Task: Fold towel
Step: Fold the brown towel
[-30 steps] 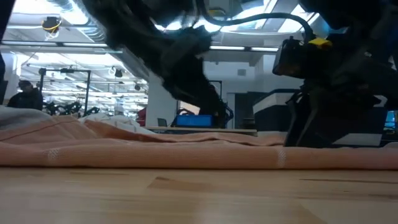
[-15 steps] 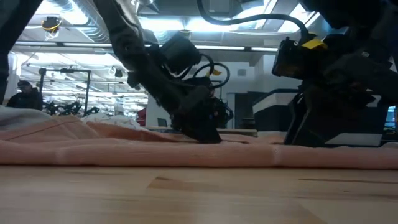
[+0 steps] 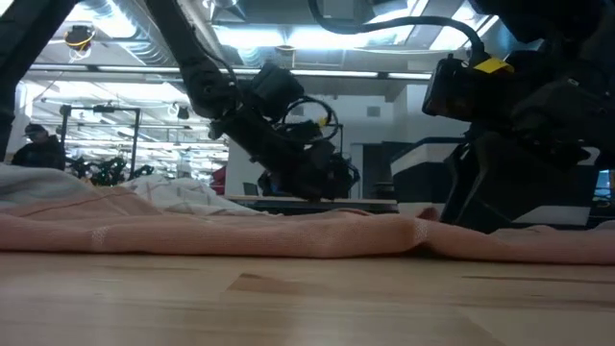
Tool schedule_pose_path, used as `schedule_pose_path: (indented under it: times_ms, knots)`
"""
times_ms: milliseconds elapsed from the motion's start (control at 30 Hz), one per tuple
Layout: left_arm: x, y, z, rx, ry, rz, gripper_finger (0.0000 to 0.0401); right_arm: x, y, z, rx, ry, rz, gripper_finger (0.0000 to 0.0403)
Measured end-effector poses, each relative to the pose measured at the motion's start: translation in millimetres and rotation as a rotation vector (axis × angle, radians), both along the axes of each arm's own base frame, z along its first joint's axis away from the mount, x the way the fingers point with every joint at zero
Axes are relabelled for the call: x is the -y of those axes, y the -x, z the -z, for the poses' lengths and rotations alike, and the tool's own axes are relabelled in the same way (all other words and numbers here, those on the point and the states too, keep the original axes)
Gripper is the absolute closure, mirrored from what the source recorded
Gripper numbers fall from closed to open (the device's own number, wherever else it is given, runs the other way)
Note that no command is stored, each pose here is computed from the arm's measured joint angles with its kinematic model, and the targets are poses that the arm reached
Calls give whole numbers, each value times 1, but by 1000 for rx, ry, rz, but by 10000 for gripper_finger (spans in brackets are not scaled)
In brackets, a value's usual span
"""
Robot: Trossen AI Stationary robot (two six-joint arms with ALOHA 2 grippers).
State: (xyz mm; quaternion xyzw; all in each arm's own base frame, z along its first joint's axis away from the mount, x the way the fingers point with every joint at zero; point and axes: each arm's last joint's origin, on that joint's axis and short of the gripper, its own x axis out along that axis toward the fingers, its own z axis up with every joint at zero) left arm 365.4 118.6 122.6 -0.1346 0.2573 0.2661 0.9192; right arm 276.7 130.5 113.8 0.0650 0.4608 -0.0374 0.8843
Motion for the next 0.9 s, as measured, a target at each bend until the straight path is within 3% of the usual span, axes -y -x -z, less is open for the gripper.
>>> schedule_pose_path:
  times_ms: [200,300,433,567,667,767,900]
  knots:
    - [24,5,-44,27,-3,181,211,0,0,0,1,5,3,198]
    - [49,17,-65,-85,-54,282,211,0,0,0,1,7,3,198]
    - [80,42,-77,-303,-80,313,211,0,-2,-11,1,5,-9,198]
    - [111,64,-69,-447,21,321,211,-2,-9,-42,83,76,-9,198]
    - [135,78,-48,-512,71,342,211,11,-13,-51,85,296,20,198]
    - [154,89,-26,-546,101,357,211,34,-24,-58,86,421,41,198]
    - [168,99,-8,-535,116,358,211,75,-32,-50,-32,522,46,198]
